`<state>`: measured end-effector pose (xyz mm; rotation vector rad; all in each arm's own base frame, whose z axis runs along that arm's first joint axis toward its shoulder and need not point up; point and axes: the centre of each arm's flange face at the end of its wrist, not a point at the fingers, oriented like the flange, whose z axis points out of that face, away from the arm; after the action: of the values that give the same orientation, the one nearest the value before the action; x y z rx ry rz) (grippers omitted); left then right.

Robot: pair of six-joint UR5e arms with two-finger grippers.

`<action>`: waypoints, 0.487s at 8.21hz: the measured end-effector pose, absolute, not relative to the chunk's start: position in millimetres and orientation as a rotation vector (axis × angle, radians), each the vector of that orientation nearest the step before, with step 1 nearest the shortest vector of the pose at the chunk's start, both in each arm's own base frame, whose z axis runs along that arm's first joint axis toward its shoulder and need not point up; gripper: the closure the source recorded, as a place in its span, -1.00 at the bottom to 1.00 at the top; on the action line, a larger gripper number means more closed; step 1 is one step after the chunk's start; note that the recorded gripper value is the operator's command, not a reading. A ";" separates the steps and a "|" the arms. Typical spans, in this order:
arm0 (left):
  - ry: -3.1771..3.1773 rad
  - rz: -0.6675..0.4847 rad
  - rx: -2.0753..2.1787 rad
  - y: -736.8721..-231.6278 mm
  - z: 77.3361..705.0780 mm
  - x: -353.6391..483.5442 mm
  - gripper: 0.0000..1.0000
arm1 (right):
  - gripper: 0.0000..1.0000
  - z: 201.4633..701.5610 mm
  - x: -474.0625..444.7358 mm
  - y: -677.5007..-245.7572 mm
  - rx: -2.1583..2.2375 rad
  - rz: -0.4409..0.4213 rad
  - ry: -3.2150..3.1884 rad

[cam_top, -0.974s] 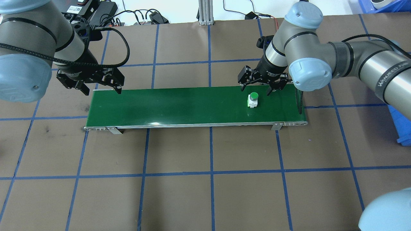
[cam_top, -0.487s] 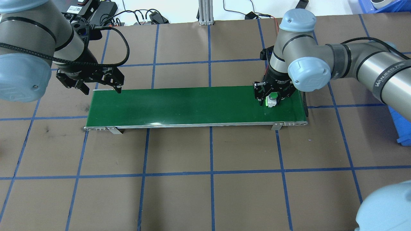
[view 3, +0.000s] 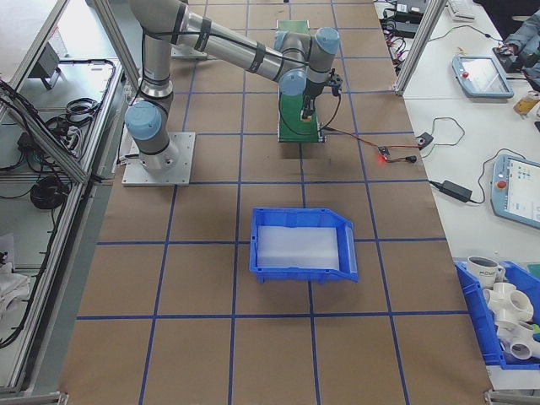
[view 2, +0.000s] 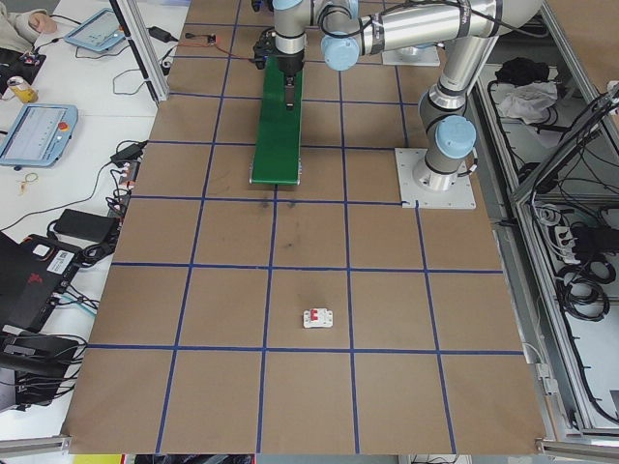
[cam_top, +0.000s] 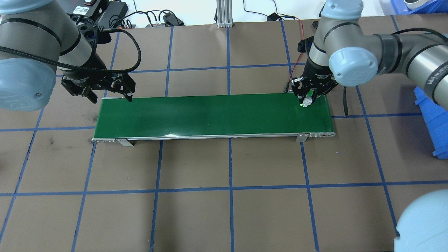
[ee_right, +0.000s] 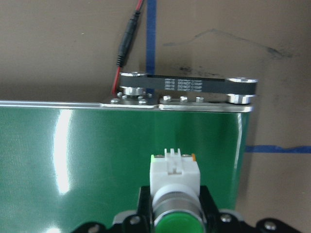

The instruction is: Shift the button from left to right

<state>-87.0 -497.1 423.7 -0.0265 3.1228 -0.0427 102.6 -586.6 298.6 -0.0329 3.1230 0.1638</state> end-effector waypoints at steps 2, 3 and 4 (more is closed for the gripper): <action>3.123 -0.044 -0.026 -497.4 424.0 -87.0 -1.00 | 1.00 336.8 37.8 -592.1 -0.093 0.156 3.139; 3.123 -0.045 -0.026 -497.8 424.5 -87.0 -1.00 | 1.00 362.0 -5.1 -584.9 -0.134 0.156 3.163; 3.123 -0.046 -0.026 -497.9 424.7 -87.0 -1.00 | 1.00 384.0 -50.3 -572.9 -0.193 0.156 3.177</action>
<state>-87.0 -497.9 424.7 -0.0265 3.1227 -0.0458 -50.3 -572.9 384.0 -0.1934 3.1768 0.1563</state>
